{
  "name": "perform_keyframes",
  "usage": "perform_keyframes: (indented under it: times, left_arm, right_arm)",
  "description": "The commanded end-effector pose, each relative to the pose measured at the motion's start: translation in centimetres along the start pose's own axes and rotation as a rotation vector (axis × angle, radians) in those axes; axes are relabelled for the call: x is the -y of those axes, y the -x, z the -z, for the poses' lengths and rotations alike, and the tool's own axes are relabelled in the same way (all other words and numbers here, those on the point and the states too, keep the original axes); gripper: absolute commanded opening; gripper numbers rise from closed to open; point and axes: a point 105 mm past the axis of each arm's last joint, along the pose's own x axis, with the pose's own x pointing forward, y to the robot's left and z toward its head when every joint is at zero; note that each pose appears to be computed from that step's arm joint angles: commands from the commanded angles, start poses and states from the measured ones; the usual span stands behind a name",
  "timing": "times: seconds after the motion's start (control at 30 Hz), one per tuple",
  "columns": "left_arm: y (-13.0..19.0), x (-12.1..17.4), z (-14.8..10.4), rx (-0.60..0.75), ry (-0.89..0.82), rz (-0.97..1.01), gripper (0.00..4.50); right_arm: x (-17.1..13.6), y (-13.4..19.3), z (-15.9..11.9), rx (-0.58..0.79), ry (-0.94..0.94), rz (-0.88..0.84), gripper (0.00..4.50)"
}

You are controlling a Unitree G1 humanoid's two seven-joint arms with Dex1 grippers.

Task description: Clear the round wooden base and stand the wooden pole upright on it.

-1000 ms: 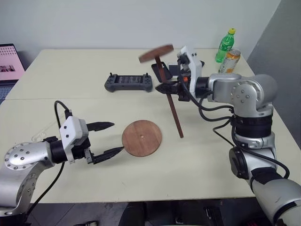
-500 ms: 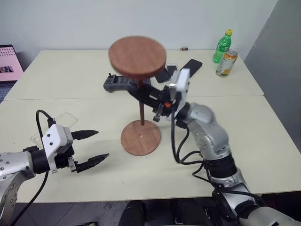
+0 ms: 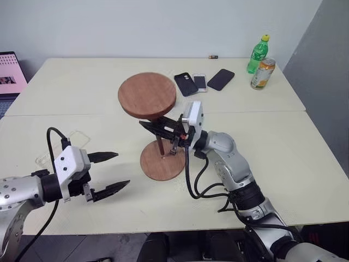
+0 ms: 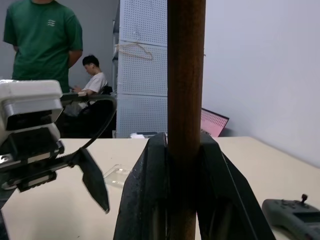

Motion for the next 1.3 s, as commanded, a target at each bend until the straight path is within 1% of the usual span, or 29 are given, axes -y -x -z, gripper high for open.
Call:
perform_keyframes:
  times: [0.03,0.4,1.1,1.3]
  left_arm:
    - [-0.1,0.1,-0.8,-0.008,-0.069,0.026,4.5]
    - [-0.4,0.2,-0.9,-0.01,-0.094,0.043,4.5]
    - [-0.6,0.1,-0.9,-0.007,-0.096,0.04,4.5]
    - [-0.6,0.0,-0.9,-0.008,-0.097,0.037,4.5]
  right_arm:
    - [-0.2,-0.1,-0.6,0.026,0.023,-0.008,0.27]
    - [0.0,-0.2,-0.1,0.025,0.023,0.01,0.27]
    - [-0.9,-0.8,0.7,0.016,0.025,-0.006,0.27]
    - [-1.0,-0.7,1.3,-0.006,0.031,-0.007,0.27]
